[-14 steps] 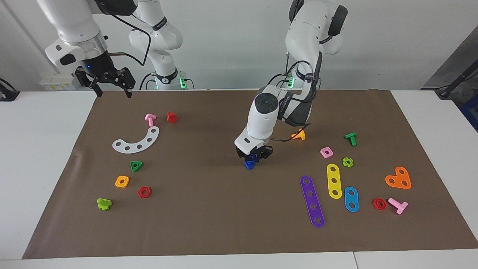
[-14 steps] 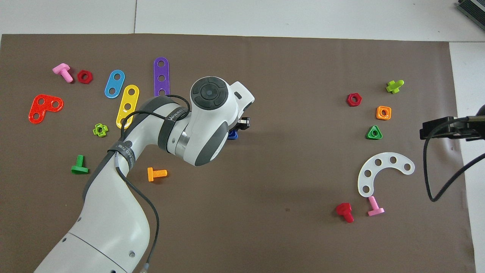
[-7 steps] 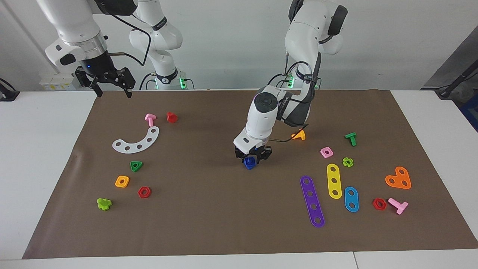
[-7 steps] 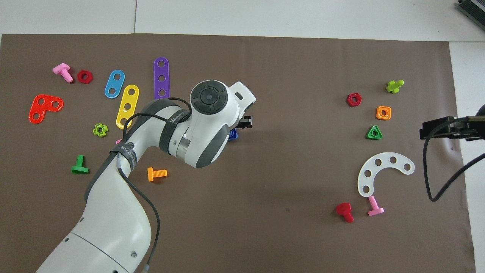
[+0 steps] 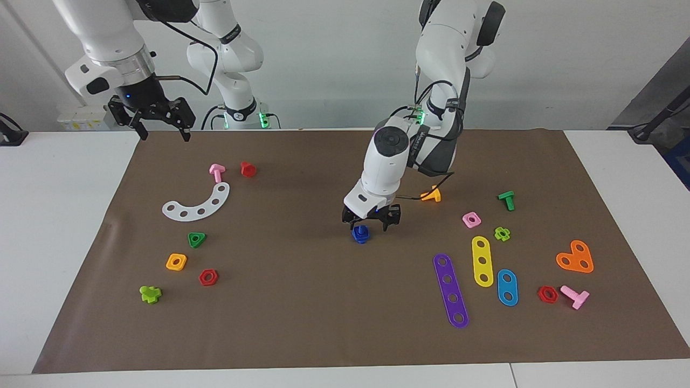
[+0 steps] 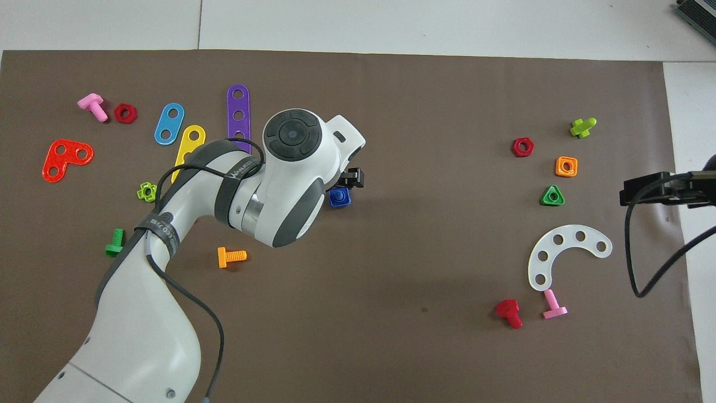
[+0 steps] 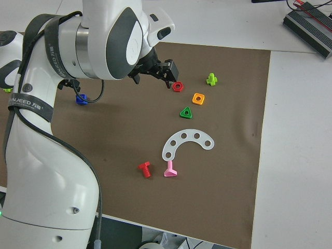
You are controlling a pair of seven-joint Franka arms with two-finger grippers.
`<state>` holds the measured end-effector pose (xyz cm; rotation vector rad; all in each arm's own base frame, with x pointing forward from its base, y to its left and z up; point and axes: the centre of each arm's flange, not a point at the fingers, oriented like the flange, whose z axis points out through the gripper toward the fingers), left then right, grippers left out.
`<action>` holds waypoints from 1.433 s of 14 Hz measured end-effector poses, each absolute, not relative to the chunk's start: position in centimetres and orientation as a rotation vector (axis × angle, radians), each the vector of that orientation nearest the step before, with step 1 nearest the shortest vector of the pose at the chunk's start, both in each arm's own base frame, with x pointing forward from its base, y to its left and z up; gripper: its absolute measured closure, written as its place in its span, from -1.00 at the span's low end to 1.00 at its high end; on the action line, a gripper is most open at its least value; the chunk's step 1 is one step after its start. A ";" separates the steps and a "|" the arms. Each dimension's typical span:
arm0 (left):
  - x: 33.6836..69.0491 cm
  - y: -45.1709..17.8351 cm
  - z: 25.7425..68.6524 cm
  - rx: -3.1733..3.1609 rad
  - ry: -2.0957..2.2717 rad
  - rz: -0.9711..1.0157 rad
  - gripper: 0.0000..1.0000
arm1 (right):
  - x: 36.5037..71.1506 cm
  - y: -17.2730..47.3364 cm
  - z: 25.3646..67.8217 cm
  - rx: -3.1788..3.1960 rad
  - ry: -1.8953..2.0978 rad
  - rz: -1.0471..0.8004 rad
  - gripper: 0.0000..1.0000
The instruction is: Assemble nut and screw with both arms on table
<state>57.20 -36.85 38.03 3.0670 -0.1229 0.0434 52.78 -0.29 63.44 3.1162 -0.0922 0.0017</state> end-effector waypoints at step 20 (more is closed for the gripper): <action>53.8 -2.3 62.1 3.097 -0.230 0.027 -1.00 | 52.8 -0.3 63.4 3.116 -0.092 0.002 -1.00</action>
